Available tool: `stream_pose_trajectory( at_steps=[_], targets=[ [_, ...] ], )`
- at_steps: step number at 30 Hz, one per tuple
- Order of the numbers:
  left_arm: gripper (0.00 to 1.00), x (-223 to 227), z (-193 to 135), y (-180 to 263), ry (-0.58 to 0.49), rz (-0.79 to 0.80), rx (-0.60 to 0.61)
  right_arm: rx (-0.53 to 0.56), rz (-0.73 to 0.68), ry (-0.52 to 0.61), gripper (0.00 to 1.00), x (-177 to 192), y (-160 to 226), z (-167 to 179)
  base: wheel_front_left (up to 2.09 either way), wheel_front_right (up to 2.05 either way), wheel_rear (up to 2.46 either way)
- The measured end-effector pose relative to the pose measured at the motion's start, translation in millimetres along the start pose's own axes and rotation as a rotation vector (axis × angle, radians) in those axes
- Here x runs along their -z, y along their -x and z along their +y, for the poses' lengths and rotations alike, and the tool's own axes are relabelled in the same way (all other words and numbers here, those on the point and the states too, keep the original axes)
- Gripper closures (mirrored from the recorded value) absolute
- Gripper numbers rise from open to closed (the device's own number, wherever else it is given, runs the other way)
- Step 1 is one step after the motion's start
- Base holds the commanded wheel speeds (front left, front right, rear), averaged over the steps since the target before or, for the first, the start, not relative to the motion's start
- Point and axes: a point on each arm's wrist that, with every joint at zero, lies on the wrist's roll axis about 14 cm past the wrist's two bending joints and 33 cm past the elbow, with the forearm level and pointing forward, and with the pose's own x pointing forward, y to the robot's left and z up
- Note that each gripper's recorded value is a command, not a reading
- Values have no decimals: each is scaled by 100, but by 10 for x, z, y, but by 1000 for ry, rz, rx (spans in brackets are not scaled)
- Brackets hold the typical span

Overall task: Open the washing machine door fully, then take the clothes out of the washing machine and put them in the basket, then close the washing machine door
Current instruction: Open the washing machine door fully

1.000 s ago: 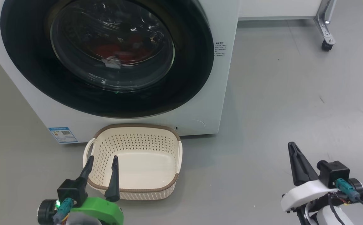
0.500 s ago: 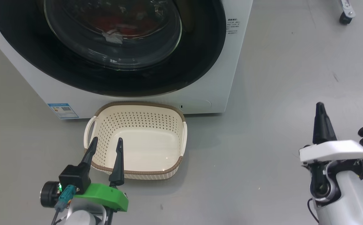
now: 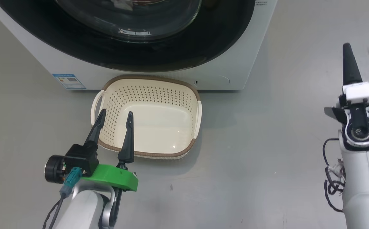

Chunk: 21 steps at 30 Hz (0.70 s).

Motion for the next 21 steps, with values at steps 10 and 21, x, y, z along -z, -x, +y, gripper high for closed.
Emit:
stream_pose_trajectory(
  at_steps=[10,21],
  targets=[
    [0,64,151,-95,2,12,-44,-77,154,-201,100,221,-507,171,0,0,0],
    [0,114,325,-127,-9,24,-89,-131,343,-243,100,516,-978,392,0,0,0]
  ],
)
